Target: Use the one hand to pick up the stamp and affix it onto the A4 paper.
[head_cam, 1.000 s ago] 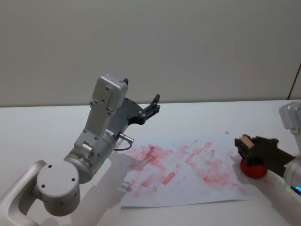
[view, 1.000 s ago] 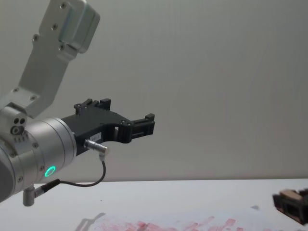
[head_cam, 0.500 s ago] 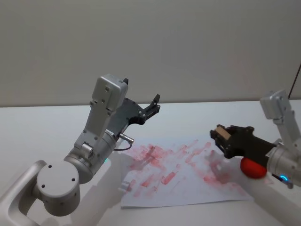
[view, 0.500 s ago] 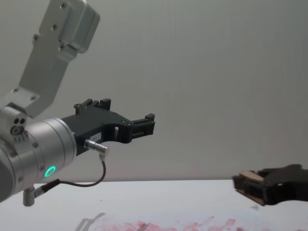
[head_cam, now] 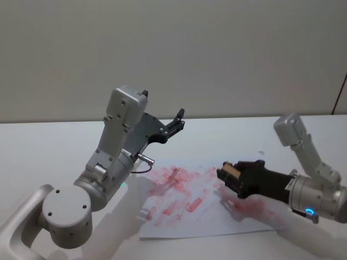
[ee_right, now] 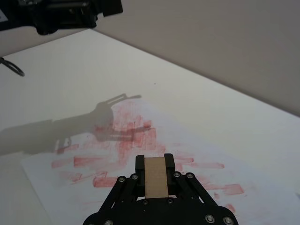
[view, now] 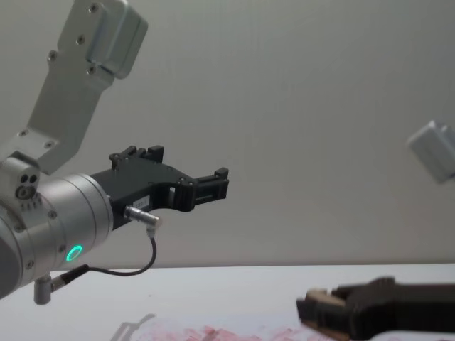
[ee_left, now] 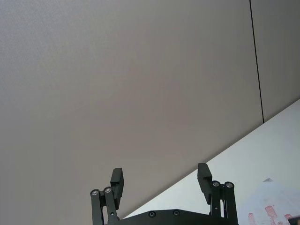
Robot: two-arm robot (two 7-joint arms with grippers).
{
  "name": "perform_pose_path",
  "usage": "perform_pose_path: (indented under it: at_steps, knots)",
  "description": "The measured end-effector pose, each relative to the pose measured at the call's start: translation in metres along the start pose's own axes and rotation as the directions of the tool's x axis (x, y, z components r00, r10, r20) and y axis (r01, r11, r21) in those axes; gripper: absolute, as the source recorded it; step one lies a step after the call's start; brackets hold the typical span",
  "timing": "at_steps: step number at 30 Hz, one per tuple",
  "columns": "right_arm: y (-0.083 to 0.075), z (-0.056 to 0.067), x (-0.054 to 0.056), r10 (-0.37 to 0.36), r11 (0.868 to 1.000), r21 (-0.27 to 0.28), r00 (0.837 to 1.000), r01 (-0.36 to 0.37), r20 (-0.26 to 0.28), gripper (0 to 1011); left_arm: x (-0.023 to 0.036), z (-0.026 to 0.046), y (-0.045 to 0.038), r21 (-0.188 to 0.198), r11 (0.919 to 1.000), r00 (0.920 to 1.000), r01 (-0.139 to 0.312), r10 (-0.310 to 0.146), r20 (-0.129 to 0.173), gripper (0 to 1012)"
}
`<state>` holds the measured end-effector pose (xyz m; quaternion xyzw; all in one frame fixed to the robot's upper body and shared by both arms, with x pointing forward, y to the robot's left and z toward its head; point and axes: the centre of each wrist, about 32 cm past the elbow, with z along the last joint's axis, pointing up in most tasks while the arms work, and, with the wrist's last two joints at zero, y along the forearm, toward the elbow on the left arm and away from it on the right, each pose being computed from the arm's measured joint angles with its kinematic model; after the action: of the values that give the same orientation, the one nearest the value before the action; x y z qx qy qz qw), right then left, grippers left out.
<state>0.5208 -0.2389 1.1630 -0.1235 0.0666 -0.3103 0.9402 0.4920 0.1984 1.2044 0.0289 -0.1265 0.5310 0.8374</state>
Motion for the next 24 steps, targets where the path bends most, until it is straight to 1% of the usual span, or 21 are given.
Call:
perform_pose_path:
  at_steps: [3, 6, 7, 14, 20, 24]
  knots:
    - [0.004, -0.006, 0.0, 0.039, 0.998, -0.042, 0.999, -0.039, -0.021, 220, 0.0, 0.0, 0.0, 0.0, 1.0, 1.0, 0.0, 0.0, 0.0, 1001]
    - [0.005, -0.009, 0.001, 0.054, 0.996, -0.063, 0.998, -0.056, -0.029, 221, 0.0, 0.0, 0.0, 0.0, 1.0, 1.0, 0.0, 0.0, 0.0, 1001]
    - [0.006, -0.011, 0.001, 0.065, 0.995, -0.079, 0.997, -0.067, -0.034, 220, 0.0, 0.0, 0.0, 0.0, 1.0, 1.0, 0.0, 0.0, 0.0, 1001]
    - [0.008, -0.018, 0.001, 0.093, 0.986, -0.133, 0.994, -0.099, -0.051, 221, 0.0, 0.0, 0.0, 0.0, 1.0, 1.0, 0.0, 0.0, 0.0, 1001]
    - [0.009, -0.019, 0.003, 0.102, 0.983, -0.149, 0.994, -0.108, -0.05, 220, 0.0, 0.0, 0.0, 0.0, 1.0, 1.0, 0.0, 0.0, 0.0, 1001]
    - [0.01, -0.019, 0.004, 0.107, 0.982, -0.155, 0.994, -0.111, -0.037, 221, 0.0, 0.0, 0.0, 0.0, 1.0, 1.0, 0.0, 0.0, 0.0, 1001]
